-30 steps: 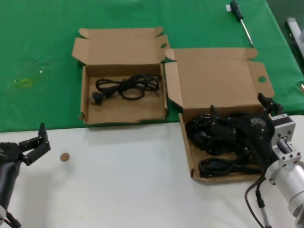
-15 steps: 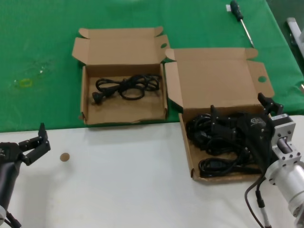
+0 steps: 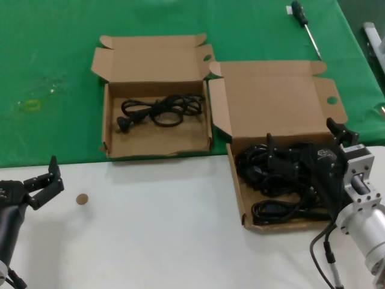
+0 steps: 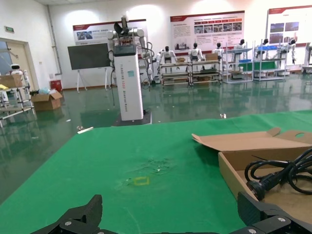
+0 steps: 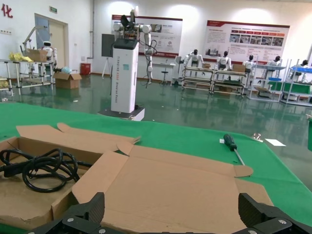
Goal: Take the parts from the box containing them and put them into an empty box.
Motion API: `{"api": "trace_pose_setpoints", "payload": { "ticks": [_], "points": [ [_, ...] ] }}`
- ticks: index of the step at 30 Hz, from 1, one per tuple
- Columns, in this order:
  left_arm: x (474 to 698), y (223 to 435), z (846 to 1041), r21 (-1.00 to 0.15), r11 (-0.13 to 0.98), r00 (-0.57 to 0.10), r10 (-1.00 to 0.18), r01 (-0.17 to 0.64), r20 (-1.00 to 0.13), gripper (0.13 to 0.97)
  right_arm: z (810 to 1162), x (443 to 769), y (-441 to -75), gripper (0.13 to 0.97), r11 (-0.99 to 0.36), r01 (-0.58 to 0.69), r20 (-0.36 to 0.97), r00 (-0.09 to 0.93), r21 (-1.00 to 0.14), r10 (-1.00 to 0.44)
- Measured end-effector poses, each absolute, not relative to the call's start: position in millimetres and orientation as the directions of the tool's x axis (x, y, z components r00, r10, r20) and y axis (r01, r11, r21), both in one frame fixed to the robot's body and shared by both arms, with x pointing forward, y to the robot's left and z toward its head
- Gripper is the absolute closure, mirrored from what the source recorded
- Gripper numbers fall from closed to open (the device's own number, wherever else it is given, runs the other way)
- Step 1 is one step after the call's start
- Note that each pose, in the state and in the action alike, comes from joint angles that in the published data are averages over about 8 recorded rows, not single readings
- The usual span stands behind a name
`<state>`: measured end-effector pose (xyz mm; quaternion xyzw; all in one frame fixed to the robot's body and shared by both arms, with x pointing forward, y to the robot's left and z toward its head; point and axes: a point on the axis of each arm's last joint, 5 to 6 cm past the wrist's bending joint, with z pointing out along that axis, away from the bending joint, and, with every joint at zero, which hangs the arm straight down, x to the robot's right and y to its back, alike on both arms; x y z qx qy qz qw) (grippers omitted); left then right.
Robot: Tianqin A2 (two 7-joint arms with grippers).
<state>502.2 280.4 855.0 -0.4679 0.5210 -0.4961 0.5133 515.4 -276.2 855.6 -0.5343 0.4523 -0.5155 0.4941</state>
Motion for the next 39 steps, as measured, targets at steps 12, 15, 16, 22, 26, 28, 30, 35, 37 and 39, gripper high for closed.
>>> {"api": "trace_pose_setpoints", "payload": {
  "ticks": [12, 15, 16, 22, 26, 28, 30, 35, 37, 39],
  "points": [
    [502.2, 280.4, 855.0, -0.997, 0.070, -0.035, -0.997, 0.022, -0.071, 0.132, 855.6, 515.4, -276.2, 0.130, -0.103, 0.026, 0.104, 0.059, -0.994, -0.993],
    [502.2, 280.4, 855.0, -0.997, 0.070, -0.035, -0.997, 0.022, -0.071, 0.132, 855.6, 515.4, -276.2, 0.130, -0.103, 0.026, 0.104, 0.059, -0.994, -0.993],
    [502.2, 280.4, 855.0, -0.997, 0.070, -0.035, -0.997, 0.022, -0.071, 0.132, 855.6, 515.4, -276.2, 0.130, -0.103, 0.026, 0.104, 0.059, -0.994, -0.993],
    [502.2, 280.4, 855.0, -0.997, 0.070, -0.035, -0.997, 0.022, -0.071, 0.132, 855.6, 515.4, -276.2, 0.130, -0.103, 0.026, 0.104, 0.059, -0.994, -0.993],
    [502.2, 280.4, 855.0, -0.997, 0.070, -0.035, -0.997, 0.022, -0.071, 0.132, 855.6, 515.4, -276.2, 0.130, -0.103, 0.026, 0.104, 0.059, -0.994, -0.993],
    [502.2, 280.4, 855.0, -0.997, 0.070, -0.035, -0.997, 0.022, -0.071, 0.132, 855.6, 515.4, -276.2, 0.130, -0.103, 0.026, 0.104, 0.059, -0.994, -0.993],
    [502.2, 280.4, 855.0, -0.997, 0.070, -0.035, -0.997, 0.022, -0.071, 0.132, 855.6, 515.4, -276.2, 0.130, -0.103, 0.026, 0.104, 0.059, -0.994, -0.993],
    [502.2, 280.4, 855.0, -0.997, 0.070, -0.035, -0.997, 0.022, -0.071, 0.132, 855.6, 515.4, -276.2, 0.130, -0.103, 0.026, 0.104, 0.059, -0.994, -0.993],
    [502.2, 280.4, 855.0, -0.997, 0.070, -0.035, -0.997, 0.022, -0.071, 0.132, 855.6, 515.4, -276.2, 0.130, -0.103, 0.026, 0.104, 0.059, -0.994, -0.993],
    [502.2, 280.4, 855.0, -0.997, 0.070, -0.035, -0.997, 0.022, -0.071, 0.132, 855.6, 515.4, -276.2, 0.130, -0.103, 0.026, 0.104, 0.059, -0.994, -0.993]
  ]
}}
